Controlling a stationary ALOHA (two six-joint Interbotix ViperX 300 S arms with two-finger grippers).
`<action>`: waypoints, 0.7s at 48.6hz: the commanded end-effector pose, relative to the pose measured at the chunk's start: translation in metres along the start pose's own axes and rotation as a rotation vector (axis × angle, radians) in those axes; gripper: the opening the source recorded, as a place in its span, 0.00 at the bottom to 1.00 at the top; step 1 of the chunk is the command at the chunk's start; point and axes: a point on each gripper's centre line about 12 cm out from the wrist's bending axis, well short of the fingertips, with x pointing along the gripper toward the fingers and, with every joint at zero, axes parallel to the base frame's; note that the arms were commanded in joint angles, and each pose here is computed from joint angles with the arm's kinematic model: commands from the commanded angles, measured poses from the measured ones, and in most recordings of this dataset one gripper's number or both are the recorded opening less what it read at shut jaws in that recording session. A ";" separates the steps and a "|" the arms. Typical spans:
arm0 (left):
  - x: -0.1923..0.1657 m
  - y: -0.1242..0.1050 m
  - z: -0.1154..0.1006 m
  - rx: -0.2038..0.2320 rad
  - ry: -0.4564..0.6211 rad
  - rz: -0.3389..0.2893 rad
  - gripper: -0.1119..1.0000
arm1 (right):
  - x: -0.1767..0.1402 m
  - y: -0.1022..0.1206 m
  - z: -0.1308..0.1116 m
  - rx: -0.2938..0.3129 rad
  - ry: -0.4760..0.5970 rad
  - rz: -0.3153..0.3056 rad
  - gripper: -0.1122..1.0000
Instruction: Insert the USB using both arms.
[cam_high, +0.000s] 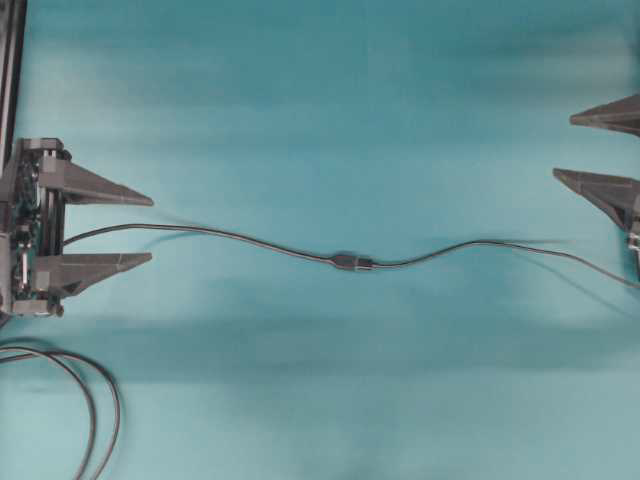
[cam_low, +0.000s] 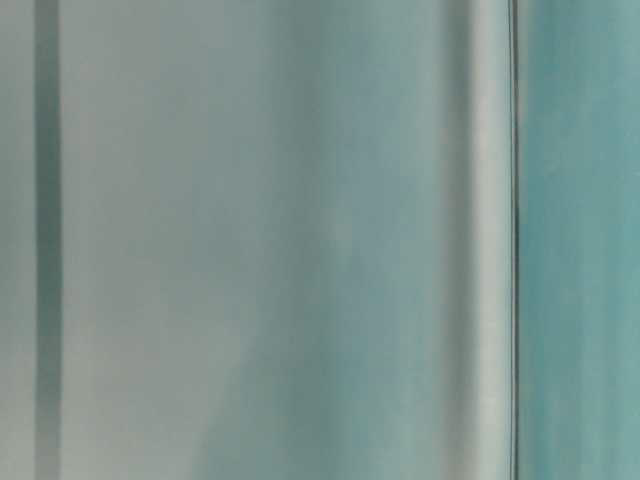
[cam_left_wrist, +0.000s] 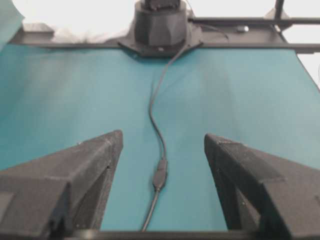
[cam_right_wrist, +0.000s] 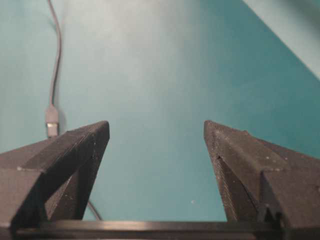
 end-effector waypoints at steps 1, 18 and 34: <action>0.001 -0.002 0.004 0.020 -0.008 -0.009 0.80 | 0.000 0.001 0.004 -0.001 -0.004 0.009 0.83; -0.002 -0.001 0.004 0.015 -0.019 -0.004 0.80 | 0.000 0.004 -0.002 0.000 0.013 0.031 0.83; -0.006 0.000 0.000 0.002 -0.017 -0.008 0.80 | 0.001 0.004 -0.003 -0.006 0.016 0.031 0.83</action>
